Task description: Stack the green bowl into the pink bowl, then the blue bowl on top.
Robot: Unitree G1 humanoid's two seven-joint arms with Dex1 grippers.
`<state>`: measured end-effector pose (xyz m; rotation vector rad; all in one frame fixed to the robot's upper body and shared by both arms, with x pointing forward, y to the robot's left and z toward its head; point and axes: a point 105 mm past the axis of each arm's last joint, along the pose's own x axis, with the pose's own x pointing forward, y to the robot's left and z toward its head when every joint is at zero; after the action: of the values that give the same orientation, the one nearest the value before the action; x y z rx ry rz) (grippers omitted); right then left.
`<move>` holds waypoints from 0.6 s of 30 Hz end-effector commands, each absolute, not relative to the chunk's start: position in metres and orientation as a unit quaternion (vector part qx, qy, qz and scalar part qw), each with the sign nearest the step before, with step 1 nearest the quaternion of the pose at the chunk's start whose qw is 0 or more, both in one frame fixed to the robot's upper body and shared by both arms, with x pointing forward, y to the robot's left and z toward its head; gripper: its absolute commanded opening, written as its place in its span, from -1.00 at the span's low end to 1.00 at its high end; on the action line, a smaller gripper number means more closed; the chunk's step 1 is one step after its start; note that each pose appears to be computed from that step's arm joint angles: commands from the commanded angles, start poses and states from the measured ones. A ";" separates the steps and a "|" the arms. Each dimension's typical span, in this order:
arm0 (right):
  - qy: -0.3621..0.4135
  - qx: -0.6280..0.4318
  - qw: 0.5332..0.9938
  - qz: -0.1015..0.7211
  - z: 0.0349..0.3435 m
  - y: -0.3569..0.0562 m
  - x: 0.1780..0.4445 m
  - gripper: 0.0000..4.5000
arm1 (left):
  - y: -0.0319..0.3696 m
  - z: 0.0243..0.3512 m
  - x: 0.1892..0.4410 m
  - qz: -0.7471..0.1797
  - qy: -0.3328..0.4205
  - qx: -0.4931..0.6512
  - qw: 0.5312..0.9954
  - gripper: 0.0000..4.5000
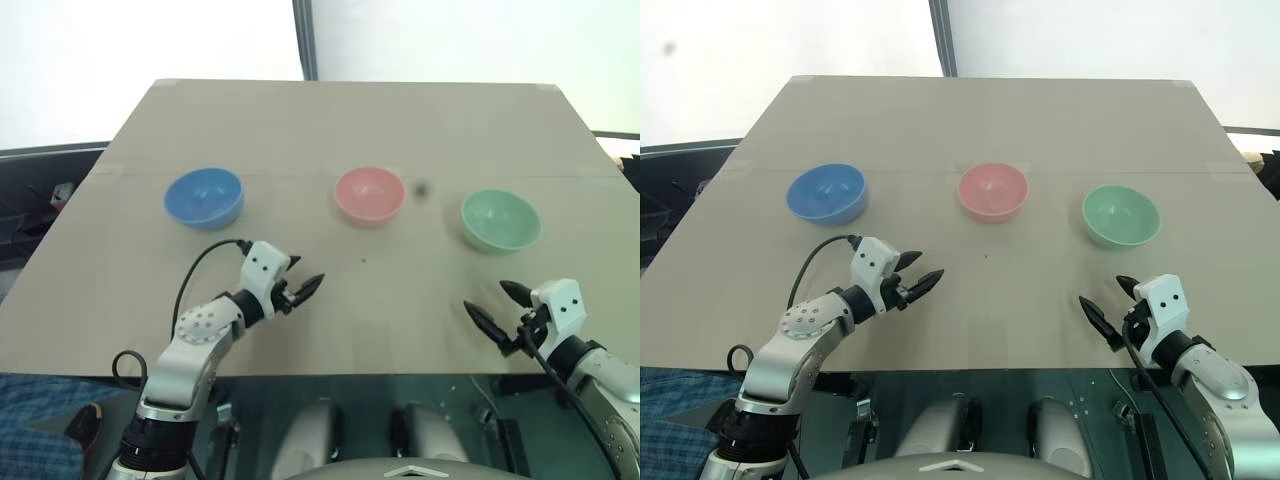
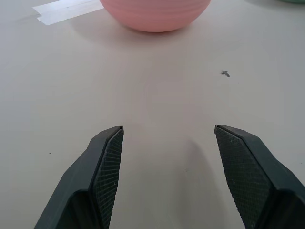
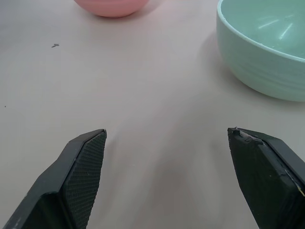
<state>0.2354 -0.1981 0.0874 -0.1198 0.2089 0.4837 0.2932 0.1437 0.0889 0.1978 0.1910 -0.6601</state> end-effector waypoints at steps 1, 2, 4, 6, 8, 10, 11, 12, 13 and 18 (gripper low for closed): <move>0.081 -0.075 0.966 0.234 0.099 -0.205 0.235 0.90 | 0.143 0.100 0.290 -0.325 0.068 0.096 0.938 0.43; 0.082 -0.079 0.966 0.233 0.099 -0.206 0.236 0.90 | 0.144 0.099 0.289 -0.322 0.069 0.091 0.940 0.43; 0.081 -0.084 0.965 0.233 0.099 -0.206 0.237 0.90 | 0.145 0.097 0.288 -0.317 0.070 0.087 0.942 0.43; 0.081 -0.088 0.965 0.235 0.100 -0.206 0.238 0.90 | 0.145 0.097 0.288 -0.315 0.069 0.087 0.943 0.43; 0.081 -0.090 0.964 0.235 0.099 -0.206 0.238 0.90 | 0.145 0.097 0.288 -0.312 0.069 0.087 0.944 0.43; 0.081 -0.090 0.964 0.235 0.099 -0.205 0.237 0.90 | 0.146 0.096 0.288 -0.310 0.069 0.087 0.944 0.43; 0.081 -0.090 0.964 0.236 0.099 -0.205 0.237 0.90 | 0.146 0.096 0.288 -0.310 0.069 0.087 0.944 0.43; 0.081 -0.090 0.964 0.236 0.099 -0.204 0.237 0.90 | 0.146 0.096 0.288 -0.310 0.069 0.087 0.944 0.43; 0.081 -0.090 0.964 0.236 0.099 -0.204 0.237 0.90 | 0.146 0.096 0.288 -0.309 0.069 0.087 0.944 0.43; 0.081 -0.088 0.965 0.235 0.099 -0.203 0.238 0.90 | 0.147 0.096 0.289 -0.308 0.069 0.087 0.945 0.43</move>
<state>0.2372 -0.2045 0.0910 -0.1616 0.1990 0.4731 0.2885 0.1478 0.0820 0.1728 0.2036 -0.6268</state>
